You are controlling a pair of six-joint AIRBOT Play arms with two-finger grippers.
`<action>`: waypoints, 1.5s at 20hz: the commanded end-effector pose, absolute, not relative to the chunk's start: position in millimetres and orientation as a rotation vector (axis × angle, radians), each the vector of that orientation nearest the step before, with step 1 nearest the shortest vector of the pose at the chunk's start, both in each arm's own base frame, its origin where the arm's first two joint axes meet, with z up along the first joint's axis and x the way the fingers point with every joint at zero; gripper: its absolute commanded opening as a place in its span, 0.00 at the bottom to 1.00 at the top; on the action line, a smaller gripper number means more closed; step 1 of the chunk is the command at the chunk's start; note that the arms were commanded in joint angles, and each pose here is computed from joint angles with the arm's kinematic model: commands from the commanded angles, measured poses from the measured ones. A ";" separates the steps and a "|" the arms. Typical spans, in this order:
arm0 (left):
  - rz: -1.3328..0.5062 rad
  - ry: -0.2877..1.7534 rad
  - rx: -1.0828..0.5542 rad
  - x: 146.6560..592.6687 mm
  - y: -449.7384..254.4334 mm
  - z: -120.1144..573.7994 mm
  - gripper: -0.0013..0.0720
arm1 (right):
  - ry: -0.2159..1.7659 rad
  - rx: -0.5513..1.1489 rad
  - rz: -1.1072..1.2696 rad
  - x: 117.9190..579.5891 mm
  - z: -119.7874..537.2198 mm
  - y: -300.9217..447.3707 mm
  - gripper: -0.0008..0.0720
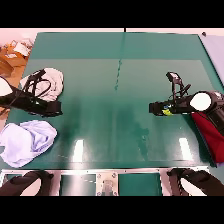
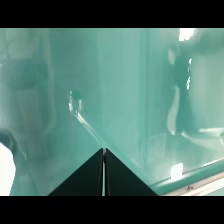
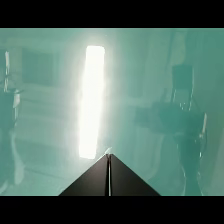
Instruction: Fold the shirts.
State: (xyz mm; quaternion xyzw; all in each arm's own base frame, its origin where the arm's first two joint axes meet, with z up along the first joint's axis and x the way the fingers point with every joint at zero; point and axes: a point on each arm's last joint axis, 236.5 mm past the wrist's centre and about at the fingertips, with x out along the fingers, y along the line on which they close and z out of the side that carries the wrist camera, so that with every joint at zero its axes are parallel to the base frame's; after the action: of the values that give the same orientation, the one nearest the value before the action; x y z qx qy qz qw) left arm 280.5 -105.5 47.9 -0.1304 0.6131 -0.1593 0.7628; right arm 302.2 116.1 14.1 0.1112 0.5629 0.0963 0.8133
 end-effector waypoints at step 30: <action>0.079 1.166 -0.177 497.2 70.4 0.9 0.04 | 1.055 0.274 0.187 335.6 28.0 112.0 0.03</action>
State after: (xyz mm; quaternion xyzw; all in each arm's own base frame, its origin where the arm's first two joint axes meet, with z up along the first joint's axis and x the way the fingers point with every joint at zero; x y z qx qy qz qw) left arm 511.0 96.9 -39.4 -0.0885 0.5080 0.0876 0.8523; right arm 338.3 116.5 27.8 0.1286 0.4923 0.0942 0.8557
